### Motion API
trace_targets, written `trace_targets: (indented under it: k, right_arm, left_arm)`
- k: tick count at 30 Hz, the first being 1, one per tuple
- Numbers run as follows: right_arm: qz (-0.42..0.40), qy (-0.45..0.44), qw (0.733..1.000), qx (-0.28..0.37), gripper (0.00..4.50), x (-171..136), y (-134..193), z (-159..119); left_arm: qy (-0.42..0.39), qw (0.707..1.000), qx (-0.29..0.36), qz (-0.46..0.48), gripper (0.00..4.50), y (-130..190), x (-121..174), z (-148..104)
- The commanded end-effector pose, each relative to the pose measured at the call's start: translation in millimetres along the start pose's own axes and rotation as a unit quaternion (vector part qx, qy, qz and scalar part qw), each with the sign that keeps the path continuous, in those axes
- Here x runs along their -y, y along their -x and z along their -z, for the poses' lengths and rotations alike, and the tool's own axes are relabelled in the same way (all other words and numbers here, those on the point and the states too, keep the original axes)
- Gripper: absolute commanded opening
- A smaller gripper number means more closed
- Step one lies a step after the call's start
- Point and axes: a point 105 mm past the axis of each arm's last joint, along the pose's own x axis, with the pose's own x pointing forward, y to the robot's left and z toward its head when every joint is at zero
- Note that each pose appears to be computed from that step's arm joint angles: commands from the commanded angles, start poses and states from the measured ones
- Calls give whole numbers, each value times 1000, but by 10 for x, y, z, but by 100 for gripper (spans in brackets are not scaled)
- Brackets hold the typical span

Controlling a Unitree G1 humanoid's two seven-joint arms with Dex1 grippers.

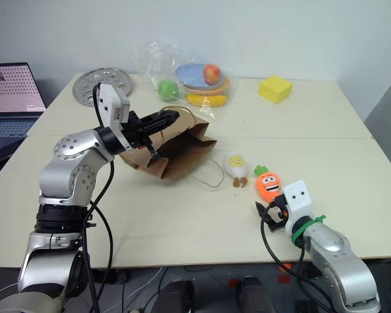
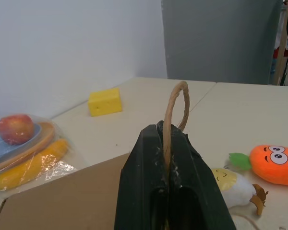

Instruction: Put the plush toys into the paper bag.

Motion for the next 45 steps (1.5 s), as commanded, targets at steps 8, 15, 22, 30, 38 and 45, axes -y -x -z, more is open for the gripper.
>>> trace_targets:
  k: [8, 15, 22, 30, 38, 45]
  right_arm:
    - [68, 29, 997, 32, 223, 234, -34, -44]
    - [20, 49, 996, 73, 3, 258, 17, -258]
    - [-132, 84, 977, 147, 3, -70, 62, -879]
    - [-196, 63, 968, 142, 3, -543, -376, -1177]
    - [-236, 76, 960, 133, 3, -1033, -767, -1337]
    - [-242, 81, 960, 116, 3, -1282, -1086, -1403]
  left_arm:
    - [-28, 1000, 14, -4, 0, 37, 8, -178]
    - [-28, 1000, 12, -7, 0, 54, -4, -177]
    - [-25, 1000, 13, 2, 0, 5, 9, -167]
    - [-27, 999, 16, 9, 0, -62, 24, -174]
    - [-21, 999, 22, 21, 0, -106, 102, -187]
    - [-18, 999, 20, 37, 0, -107, 165, -182]
